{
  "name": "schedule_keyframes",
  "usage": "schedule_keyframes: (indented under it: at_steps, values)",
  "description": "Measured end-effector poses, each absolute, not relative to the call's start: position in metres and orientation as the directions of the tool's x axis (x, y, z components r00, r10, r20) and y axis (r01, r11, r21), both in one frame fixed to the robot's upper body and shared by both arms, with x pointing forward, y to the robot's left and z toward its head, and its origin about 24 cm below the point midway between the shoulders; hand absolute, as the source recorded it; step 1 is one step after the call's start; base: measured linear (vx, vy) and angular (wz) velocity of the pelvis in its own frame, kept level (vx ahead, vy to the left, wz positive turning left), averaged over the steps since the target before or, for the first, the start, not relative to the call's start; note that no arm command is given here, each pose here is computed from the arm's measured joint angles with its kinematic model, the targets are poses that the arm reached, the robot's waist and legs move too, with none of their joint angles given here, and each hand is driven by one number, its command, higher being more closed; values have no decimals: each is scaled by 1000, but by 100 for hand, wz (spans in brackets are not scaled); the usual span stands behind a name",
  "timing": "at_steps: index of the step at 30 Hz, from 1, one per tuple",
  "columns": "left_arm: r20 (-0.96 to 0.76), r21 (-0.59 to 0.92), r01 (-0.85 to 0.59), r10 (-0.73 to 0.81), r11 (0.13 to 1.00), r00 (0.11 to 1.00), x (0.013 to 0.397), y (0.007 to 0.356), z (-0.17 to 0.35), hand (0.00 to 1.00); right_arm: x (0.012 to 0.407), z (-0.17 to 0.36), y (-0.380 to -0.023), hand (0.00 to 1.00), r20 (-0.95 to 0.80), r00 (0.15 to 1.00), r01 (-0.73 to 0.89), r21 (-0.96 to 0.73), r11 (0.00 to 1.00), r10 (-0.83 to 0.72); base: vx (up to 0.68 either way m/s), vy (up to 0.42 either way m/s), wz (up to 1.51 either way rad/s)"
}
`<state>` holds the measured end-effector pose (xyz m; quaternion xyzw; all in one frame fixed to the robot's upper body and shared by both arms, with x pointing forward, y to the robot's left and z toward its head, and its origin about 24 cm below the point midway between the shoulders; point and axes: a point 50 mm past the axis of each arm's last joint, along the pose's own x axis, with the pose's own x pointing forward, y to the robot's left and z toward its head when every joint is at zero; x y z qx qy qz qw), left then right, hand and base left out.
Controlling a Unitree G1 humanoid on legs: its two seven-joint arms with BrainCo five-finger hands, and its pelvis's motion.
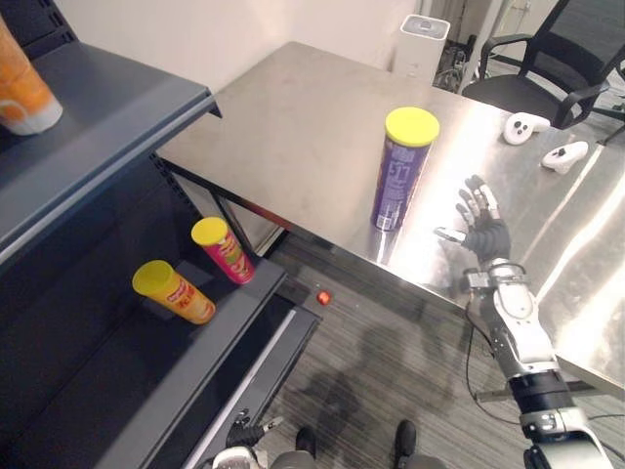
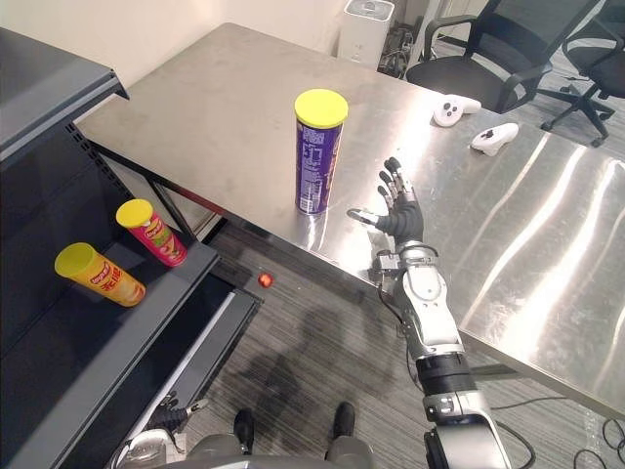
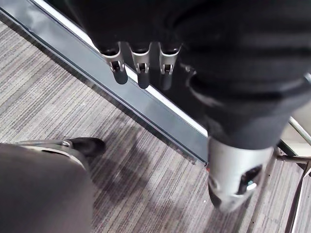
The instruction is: Put the gum and the chips on the shelf.
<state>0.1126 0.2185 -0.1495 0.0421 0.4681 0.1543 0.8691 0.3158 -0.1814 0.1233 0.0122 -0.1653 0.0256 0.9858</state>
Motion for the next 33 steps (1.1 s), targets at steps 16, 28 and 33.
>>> schedule_keyframes:
  at_steps: [16,28,33]
  values:
    - [-795,249,-234,337,940,505,111,226,-148,0,324,143,-154,0,381,912,-154,-15,988,148,0,0,0]
    - [-795,253,-235,340,938,502,110,227,-149,0,328,146,-153,0,376,915,-150,-15,989,144,0,0,0]
    - [-793,259,-238,347,936,500,109,227,-149,0,335,160,-149,0,405,903,-147,-18,989,142,0,0,3]
